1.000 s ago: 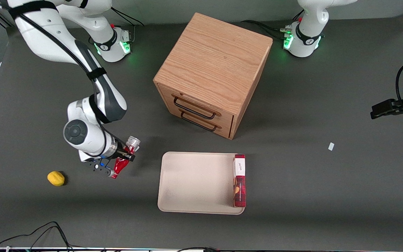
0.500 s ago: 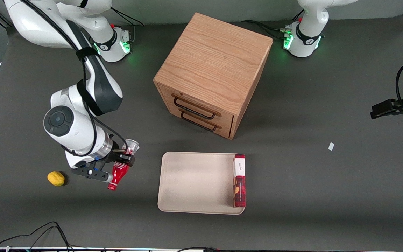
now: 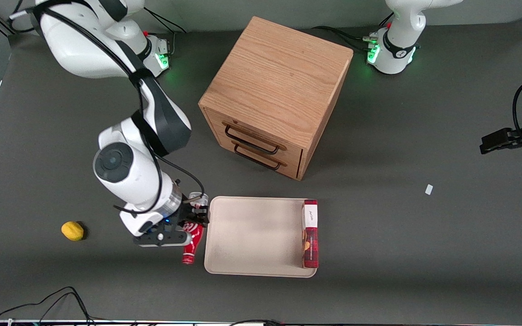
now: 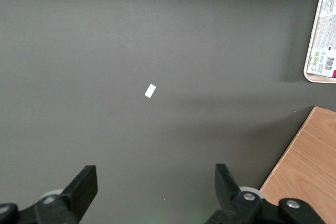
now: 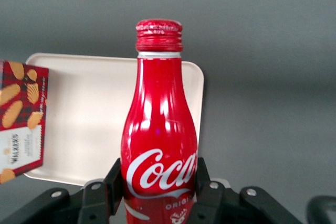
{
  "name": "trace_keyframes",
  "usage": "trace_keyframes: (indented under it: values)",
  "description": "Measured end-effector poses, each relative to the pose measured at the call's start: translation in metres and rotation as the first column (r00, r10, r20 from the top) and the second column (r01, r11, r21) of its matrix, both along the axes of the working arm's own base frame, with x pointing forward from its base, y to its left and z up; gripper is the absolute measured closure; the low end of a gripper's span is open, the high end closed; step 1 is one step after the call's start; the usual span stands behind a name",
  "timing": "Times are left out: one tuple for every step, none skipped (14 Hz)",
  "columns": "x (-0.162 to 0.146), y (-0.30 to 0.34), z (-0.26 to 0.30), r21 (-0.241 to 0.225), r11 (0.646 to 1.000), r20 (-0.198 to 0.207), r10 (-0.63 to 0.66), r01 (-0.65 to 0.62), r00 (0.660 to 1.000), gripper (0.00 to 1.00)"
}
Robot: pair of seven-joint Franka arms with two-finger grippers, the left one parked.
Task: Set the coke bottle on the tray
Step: 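Lift the bottle and carry it over the cream tray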
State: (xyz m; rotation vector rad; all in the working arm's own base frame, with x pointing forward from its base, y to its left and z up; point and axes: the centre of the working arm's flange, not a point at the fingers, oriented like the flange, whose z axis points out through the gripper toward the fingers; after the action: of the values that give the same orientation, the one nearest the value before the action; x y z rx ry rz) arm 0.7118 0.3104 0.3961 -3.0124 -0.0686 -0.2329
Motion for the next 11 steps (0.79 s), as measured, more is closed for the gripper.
trace_keyframes:
  values:
    - [0.006, 0.002, -0.019, 0.003, 1.0, 0.008, 0.031, -0.031, 0.999, 0.44]
    - [0.01, 0.005, -0.04, 0.008, 0.999, 0.011, 0.05, -0.05, 0.999, 0.44]
    - [0.012, 0.009, -0.062, 0.017, 0.998, 0.009, 0.06, -0.06, 0.998, 0.44]
    - [0.013, 0.013, -0.084, 0.026, 0.998, 0.005, 0.064, -0.064, 0.998, 0.44]
    - [0.017, 0.017, -0.116, 0.039, 0.997, 0.0, 0.063, -0.063, 0.998, 0.44]
    - [0.017, 0.017, -0.12, 0.053, 0.997, -0.007, 0.056, -0.055, 0.998, 0.44]
    - [0.017, 0.019, -0.136, 0.08, 0.996, -0.015, 0.042, -0.041, 0.999, 0.44]
    - [0.017, 0.02, -0.161, 0.1, 0.995, -0.015, 0.03, -0.028, 0.999, 0.44]
    - [0.017, 0.019, -0.187, 0.115, 0.993, -0.013, 0.018, -0.016, 1.0, 0.44]
    - [0.016, 0.019, -0.208, 0.123, 0.992, -0.013, 0.01, -0.008, 1.0, 0.44]
    - [0.017, 0.019, -0.218, 0.13, 0.991, -0.009, 0.004, -0.003, 1.0, 0.44]
